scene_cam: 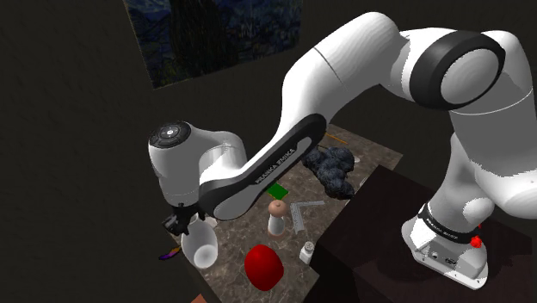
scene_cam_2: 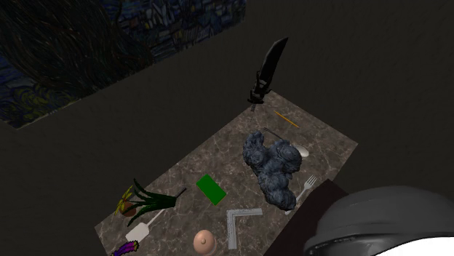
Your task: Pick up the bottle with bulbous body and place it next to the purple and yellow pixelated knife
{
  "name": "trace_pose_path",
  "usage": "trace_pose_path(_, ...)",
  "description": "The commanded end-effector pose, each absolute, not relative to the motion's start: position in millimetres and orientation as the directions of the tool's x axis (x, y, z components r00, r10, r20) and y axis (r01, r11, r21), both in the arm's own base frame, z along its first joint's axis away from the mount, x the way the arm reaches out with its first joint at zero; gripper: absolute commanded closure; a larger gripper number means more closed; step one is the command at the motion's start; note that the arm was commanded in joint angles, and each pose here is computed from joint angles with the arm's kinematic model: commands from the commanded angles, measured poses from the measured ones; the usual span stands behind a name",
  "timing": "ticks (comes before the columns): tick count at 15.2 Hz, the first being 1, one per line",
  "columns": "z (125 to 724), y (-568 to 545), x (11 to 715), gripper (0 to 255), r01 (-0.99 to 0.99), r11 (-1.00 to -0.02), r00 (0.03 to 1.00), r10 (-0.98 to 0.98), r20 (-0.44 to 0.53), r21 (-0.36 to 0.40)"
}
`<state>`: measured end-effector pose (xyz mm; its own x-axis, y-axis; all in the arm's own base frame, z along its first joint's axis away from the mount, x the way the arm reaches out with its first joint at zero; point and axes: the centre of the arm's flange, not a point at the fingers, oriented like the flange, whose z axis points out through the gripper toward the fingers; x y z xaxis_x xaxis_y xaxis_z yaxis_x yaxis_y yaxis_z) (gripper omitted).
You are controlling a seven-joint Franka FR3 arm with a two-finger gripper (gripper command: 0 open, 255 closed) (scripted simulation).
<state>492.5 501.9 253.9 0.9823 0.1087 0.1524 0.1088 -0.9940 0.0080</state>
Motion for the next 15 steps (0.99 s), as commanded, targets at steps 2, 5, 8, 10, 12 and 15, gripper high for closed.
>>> trace_pose_path(2, 238, 502, 493, 255, 0.109, -0.994, 0.982, 0.109, 0.153, 0.007)
trace_pose_path(5, 222, 502, 493, 255, 0.109, -0.994, 0.982, 0.109, 0.153, 0.007)
trace_pose_path(8, 214, 502, 493, 255, 0.109, -0.994, 0.982, 0.109, 0.153, 0.007)
trace_pose_path(10, 214, 502, 493, 255, 0.109, -0.994, 0.982, 0.109, 0.153, 0.007)
trace_pose_path(12, 214, 502, 493, 255, 0.109, -0.994, 0.982, 0.109, 0.153, 0.007)
trace_pose_path(15, 214, 502, 493, 0, 0.109, -0.994, 0.982, 0.109, 0.153, 0.007)
